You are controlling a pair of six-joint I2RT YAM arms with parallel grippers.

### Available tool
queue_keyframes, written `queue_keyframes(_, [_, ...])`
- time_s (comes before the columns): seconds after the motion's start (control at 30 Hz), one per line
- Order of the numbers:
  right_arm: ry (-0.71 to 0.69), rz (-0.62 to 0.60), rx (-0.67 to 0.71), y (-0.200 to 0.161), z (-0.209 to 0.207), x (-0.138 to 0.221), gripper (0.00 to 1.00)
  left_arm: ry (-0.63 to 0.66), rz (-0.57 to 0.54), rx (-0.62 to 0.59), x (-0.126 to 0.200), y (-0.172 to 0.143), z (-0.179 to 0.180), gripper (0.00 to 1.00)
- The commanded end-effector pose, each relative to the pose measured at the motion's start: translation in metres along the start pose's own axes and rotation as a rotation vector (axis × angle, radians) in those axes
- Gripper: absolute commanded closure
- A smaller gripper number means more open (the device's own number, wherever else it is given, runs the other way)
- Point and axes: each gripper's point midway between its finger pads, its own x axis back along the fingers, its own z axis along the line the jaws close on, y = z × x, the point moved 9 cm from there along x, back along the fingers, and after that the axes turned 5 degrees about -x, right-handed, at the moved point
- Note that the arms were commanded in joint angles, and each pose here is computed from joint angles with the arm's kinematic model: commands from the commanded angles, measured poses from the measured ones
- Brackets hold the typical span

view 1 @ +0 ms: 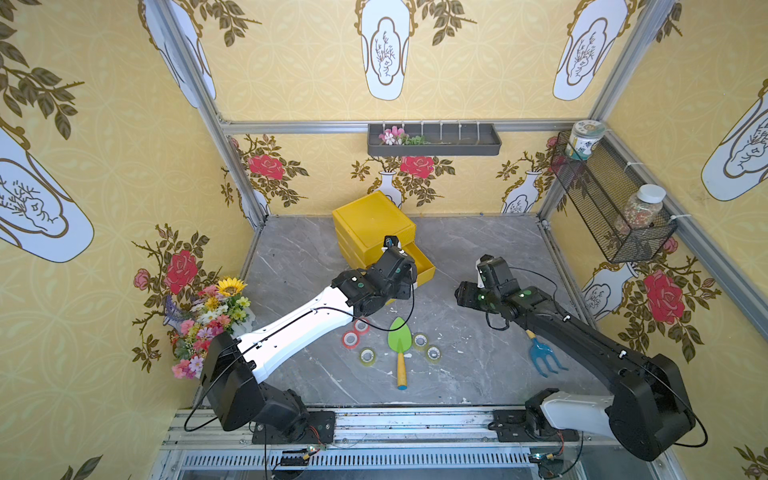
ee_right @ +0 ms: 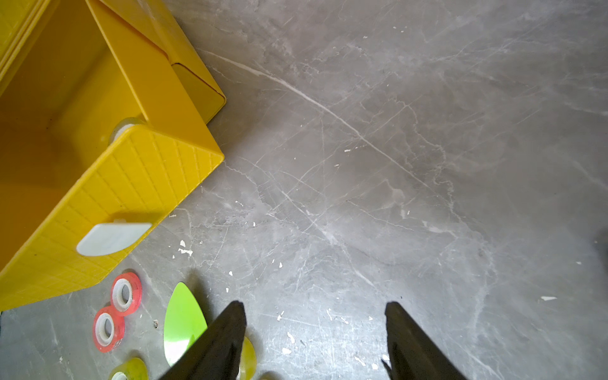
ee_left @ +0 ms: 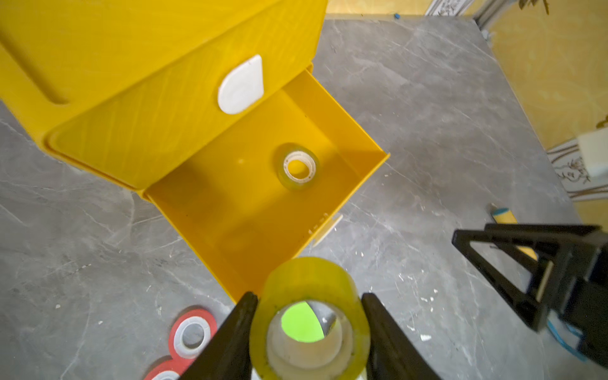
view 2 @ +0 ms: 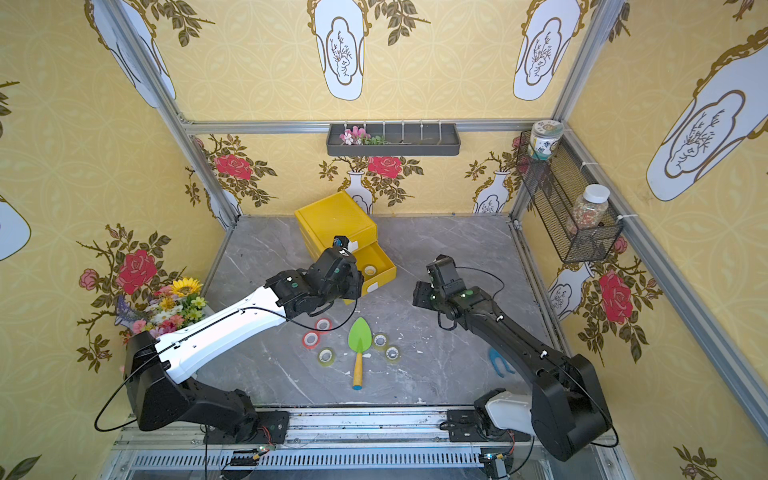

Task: Place the transparent tape into the drawer according to color
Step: Place the tape in the drawer.

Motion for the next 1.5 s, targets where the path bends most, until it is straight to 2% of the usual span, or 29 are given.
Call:
queue_keyframes(0.0, [0.026, -0.021, -0.005, 0.004, 0.004, -0.001, 0.3, 0.082, -0.05, 0.038, -0.014, 0.011, 0.006, 0.46])
queue_keyframes(0.13, [0.035, -0.023, -0.007, 0.004, 0.004, -0.001, 0.3, 0.154, -0.034, 0.091, -0.036, 0.01, 0.019, 0.46])
queue_keyframes(0.23, [0.037, -0.02, -0.003, 0.003, 0.004, -0.001, 0.3, 0.145, -0.01, 0.128, -0.049, 0.008, 0.024, 0.46])
queue_keyframes(0.6, [0.039, -0.012, 0.0, 0.003, 0.004, -0.005, 0.3, 0.143, 0.094, 0.113, -0.08, -0.014, 0.023, 0.45])
queue_keyframes(0.87, [0.037, -0.009, 0.0, 0.002, 0.004, -0.004, 0.28, 0.143, 0.119, 0.103, -0.086, -0.018, 0.022, 0.36])
queue_keyframes(1.03, [0.037, -0.013, 0.001, 0.003, 0.004, -0.002, 0.27, 0.129, 0.103, 0.116, -0.08, -0.014, 0.021, 0.32])
queue_keyframes(1.2, [0.034, -0.009, 0.009, 0.003, 0.005, 0.0, 0.26, 0.073, 0.047, 0.141, -0.055, 0.001, 0.02, 0.27])
queue_keyframes(1.37, [0.034, 0.01, 0.018, -0.001, 0.004, -0.001, 0.26, -0.016, 0.001, 0.174, -0.026, 0.004, 0.023, 0.15])
queue_keyframes(1.47, [0.034, 0.024, 0.02, -0.004, 0.002, -0.002, 0.26, -0.045, -0.019, 0.191, -0.011, -0.001, 0.028, 0.1])
